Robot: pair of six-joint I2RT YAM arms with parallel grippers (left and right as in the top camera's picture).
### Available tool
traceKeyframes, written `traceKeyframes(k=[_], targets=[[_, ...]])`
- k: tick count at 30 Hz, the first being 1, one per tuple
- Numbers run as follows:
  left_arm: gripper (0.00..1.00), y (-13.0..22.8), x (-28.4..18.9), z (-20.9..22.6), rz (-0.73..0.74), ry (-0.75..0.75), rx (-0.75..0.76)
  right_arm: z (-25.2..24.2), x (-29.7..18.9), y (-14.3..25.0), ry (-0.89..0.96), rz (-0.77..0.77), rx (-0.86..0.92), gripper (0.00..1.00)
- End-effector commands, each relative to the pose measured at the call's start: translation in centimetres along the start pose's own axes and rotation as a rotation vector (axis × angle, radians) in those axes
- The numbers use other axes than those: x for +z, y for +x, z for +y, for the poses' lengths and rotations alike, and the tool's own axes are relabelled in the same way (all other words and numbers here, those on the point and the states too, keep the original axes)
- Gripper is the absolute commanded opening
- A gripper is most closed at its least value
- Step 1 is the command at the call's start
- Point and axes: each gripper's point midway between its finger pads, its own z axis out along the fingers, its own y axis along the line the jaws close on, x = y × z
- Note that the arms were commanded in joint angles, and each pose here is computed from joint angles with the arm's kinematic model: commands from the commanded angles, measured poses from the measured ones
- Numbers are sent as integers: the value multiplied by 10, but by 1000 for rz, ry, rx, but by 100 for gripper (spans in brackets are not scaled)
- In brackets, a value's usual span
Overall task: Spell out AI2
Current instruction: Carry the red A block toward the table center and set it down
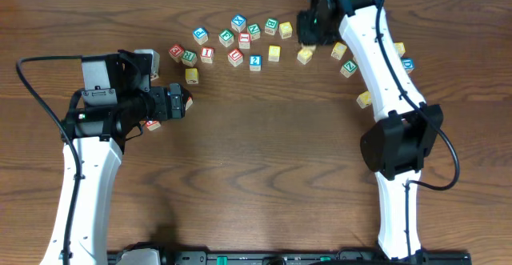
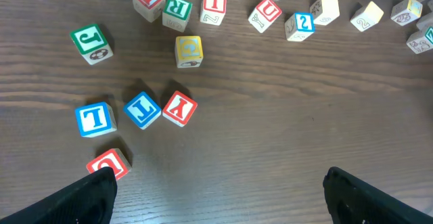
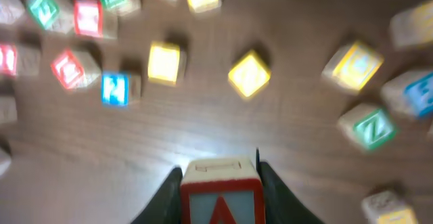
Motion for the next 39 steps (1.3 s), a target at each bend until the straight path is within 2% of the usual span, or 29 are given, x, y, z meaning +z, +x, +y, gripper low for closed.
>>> traceKeyframes(k=[1, 11, 18, 22, 27, 32, 39], targets=[[96, -9, -3, -1, -18, 7, -1, 18, 10, 22, -32, 86, -35, 19], [97, -9, -3, -1, -21, 5, 0, 46, 39, 70, -14, 233, -115, 20], [96, -11, -4, 17, -30, -95, -46, 66, 71, 106, 7, 303, -90, 15], [96, -11, -4, 17, -31, -95, -45, 84, 84, 117, 4, 295, -117, 18], [96, -11, -4, 17, -31, -95, -45, 89, 91, 113, 93, 222, -96, 19], [96, -11, -4, 17, -31, -95, -45, 95, 105, 115, 146, 160, -48, 17], [96, -11, -4, 17, -30, -95, -45, 100, 125, 132, 148, 162, 15, 14]])
